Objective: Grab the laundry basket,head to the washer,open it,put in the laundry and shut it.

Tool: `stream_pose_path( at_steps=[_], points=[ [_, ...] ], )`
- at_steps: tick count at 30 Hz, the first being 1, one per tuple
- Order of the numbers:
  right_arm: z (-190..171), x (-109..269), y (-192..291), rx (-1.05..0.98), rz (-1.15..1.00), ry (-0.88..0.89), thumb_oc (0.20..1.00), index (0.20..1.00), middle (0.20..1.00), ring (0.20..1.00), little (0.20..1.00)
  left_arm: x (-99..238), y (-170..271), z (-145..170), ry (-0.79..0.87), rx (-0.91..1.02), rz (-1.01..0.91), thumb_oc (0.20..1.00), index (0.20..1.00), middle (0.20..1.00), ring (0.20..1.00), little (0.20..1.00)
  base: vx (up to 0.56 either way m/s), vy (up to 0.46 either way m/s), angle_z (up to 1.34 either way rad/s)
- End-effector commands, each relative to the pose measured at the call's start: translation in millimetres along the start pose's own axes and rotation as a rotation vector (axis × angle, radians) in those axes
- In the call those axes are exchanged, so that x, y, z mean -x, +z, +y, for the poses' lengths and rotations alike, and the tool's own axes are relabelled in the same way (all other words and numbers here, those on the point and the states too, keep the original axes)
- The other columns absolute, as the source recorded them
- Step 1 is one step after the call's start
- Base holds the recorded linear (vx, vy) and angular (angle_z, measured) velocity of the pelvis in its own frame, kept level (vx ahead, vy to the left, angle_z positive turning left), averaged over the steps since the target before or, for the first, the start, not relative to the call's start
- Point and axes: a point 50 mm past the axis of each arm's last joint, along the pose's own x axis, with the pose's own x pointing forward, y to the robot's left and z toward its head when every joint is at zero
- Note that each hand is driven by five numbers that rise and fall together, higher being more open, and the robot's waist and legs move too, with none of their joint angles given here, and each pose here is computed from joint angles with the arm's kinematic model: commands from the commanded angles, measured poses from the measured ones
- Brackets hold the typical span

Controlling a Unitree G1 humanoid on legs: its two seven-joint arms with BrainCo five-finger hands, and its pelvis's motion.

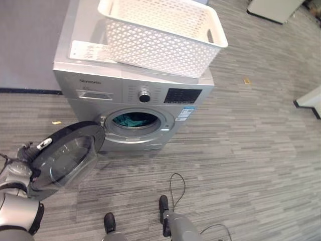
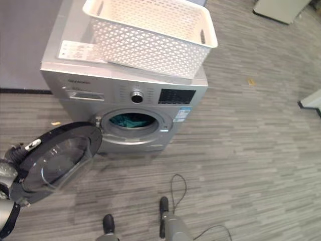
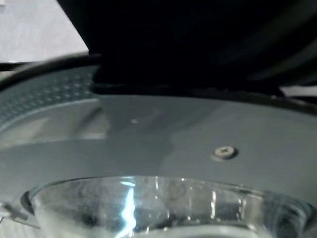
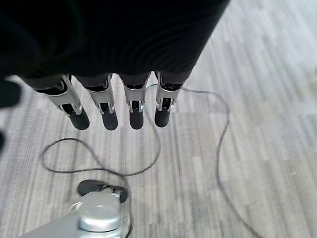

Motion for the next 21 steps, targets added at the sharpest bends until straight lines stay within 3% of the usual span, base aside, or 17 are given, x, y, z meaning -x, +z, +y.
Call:
stream_pose_path(
  at_steps=[1,7,11,14,15,16,18,19,20,21],
  points=[
    [-13.3,1.1,7.7,0.026,-0.006,-0.012,1.000,1.000,1.000,1.000,1.000,0.6,-2.0,-6.7,-0.085,0.020,0.002,1.000,1.000,1.000,1.000,1.000,0.01,0.021,0.14],
    [-39.6,12.9,18.0,0.025,-0.083,-0.053,1.000,1.000,1.000,1.000,1.000,24.4,-23.0,-43.2,-0.290,0.113,-0.154,1.000,1.000,1.000,1.000,1.000,-0.01,-0.012,0.26],
    [-65.4,24.3,23.8,0.065,-0.121,-0.121,1.000,1.000,1.000,1.000,1.000,66.1,-28.8,-95.4,-0.593,0.300,-0.262,1.000,1.000,1.000,1.000,1.000,-0.01,-0.067,0.14],
    [-70.7,24.5,26.0,0.087,-0.116,-0.144,1.000,1.000,1.000,1.000,1.000,85.1,-8.3,-135.5,-0.774,0.416,-0.317,1.000,1.000,1.000,1.000,1.000,0.00,-0.087,0.09],
    [-71.4,22.8,18.0,0.083,-0.072,-0.163,1.000,1.000,1.000,1.000,1.000,99.6,10.9,-167.8,-0.908,0.476,-0.355,1.000,1.000,1.000,1.000,1.000,0.03,-0.092,-0.09],
    [-71.8,22.9,18.0,0.082,-0.073,-0.164,1.000,1.000,1.000,1.000,1.000,99.5,11.5,-168.2,-0.909,0.476,-0.356,1.000,1.000,1.000,1.000,1.000,0.04,-0.099,-0.06],
    [-65.7,18.1,10.1,0.070,-0.022,-0.171,1.000,1.000,1.000,1.000,1.000,109.9,38.6,-203.7,-0.989,0.549,-0.393,1.000,1.000,1.000,1.000,1.000,0.02,-0.092,-0.11],
    [-59.2,14.1,7.0,0.079,0.009,-0.172,1.000,1.000,1.000,1.000,1.000,120.6,67.7,-228.2,-1.053,0.569,-0.451,1.000,1.000,1.000,1.000,1.000,0.03,-0.156,-0.13],
    [-48.7,6.5,-0.6,0.066,0.106,-0.187,1.000,1.000,1.000,1.000,1.000,146.8,136.6,-267.7,-1.146,0.559,-0.593,1.000,1.000,1.000,1.000,1.000,0.01,-0.180,-0.12],
    [-41.4,1.7,4.0,0.101,0.120,-0.175,1.000,1.000,1.000,1.000,1.000,161.8,172.5,-279.7,-1.162,0.547,-0.676,1.000,1.000,1.000,1.000,1.000,0.01,-0.157,-0.06]
  ],
)
